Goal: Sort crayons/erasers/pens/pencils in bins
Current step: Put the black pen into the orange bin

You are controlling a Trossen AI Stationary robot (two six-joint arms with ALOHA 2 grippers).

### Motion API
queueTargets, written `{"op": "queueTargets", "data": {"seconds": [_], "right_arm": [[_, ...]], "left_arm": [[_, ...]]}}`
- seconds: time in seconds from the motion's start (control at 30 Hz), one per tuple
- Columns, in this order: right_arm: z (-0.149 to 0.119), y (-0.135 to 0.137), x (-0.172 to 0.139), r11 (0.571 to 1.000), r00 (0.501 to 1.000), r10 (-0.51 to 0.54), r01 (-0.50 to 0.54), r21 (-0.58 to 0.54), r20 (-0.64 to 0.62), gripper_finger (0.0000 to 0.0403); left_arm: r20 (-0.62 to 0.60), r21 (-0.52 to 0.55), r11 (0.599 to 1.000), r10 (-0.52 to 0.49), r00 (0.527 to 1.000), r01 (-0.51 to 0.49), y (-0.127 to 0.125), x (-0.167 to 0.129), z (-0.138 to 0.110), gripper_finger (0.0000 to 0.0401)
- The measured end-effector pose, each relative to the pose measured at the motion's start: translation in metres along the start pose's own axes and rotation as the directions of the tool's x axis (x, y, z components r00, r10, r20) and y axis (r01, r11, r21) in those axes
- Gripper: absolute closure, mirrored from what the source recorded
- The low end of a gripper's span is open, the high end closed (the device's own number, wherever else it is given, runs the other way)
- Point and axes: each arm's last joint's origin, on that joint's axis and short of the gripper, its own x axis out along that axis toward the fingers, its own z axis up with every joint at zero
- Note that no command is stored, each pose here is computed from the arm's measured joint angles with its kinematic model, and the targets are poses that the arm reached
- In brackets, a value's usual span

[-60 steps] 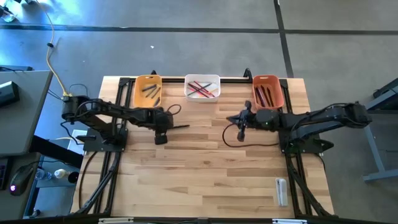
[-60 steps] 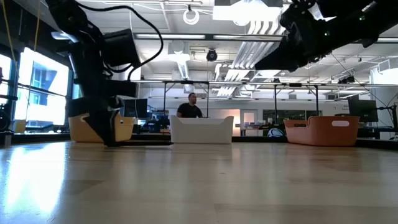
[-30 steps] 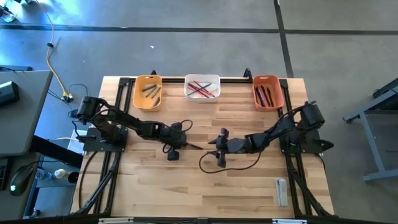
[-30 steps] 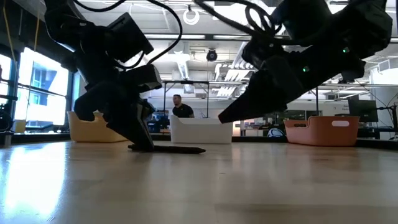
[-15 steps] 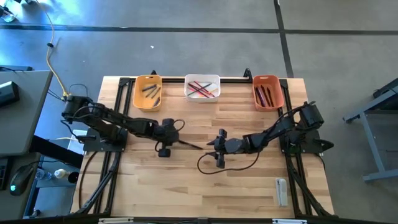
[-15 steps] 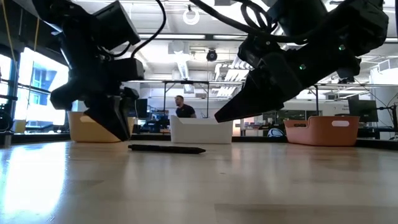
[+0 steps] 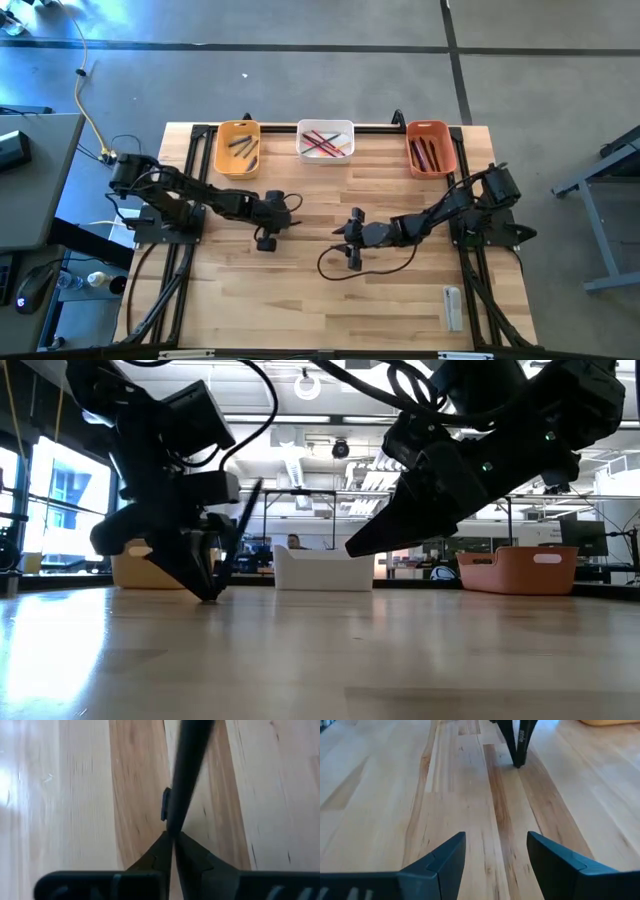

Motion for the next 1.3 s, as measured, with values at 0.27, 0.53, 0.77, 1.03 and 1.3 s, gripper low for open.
{"op": "queueTargets", "data": {"seconds": [0.27, 0.53, 0.77, 1.03, 1.3], "right_arm": [[0.011, -0.012, 0.002, 0.996, 0.994, -0.053, 0.046, 0.073, 0.1, 0.0198], [0.016, -0.023, 0.005, 0.997, 0.992, -0.039, 0.029, 0.078, 0.123, 0.0198], [0.003, -0.016, 0.004, 0.996, 1.0, -0.025, 0.026, 0.084, -0.011, 0.0198], [0.006, 0.004, 0.032, 0.993, 0.976, -0.114, 0.12, 0.02, -0.187, 0.0199], [0.006, 0.008, 0.069, 0.987, 0.951, -0.149, 0.162, 0.026, -0.271, 0.0261]], "left_arm": [[0.015, 0.007, 1.0, 0.004, 1.0, -0.005, 0.0, 0.0, 0.001, 0.04], [0.033, 0.015, 1.0, 0.009, 0.999, -0.01, 0.001, 0.0, 0.003, 0.0401], [0.043, 0.004, 1.0, 0.013, 0.999, -0.013, 0.001, 0.0, 0.004, 0.0401], [0.097, -0.004, 1.0, 0.002, 0.995, -0.002, 0.001, 0.0, 0.009, 0.0401], [0.118, -0.011, 1.0, 0.003, 0.993, -0.001, 0.002, -0.006, 0.011, 0.0401]]}}
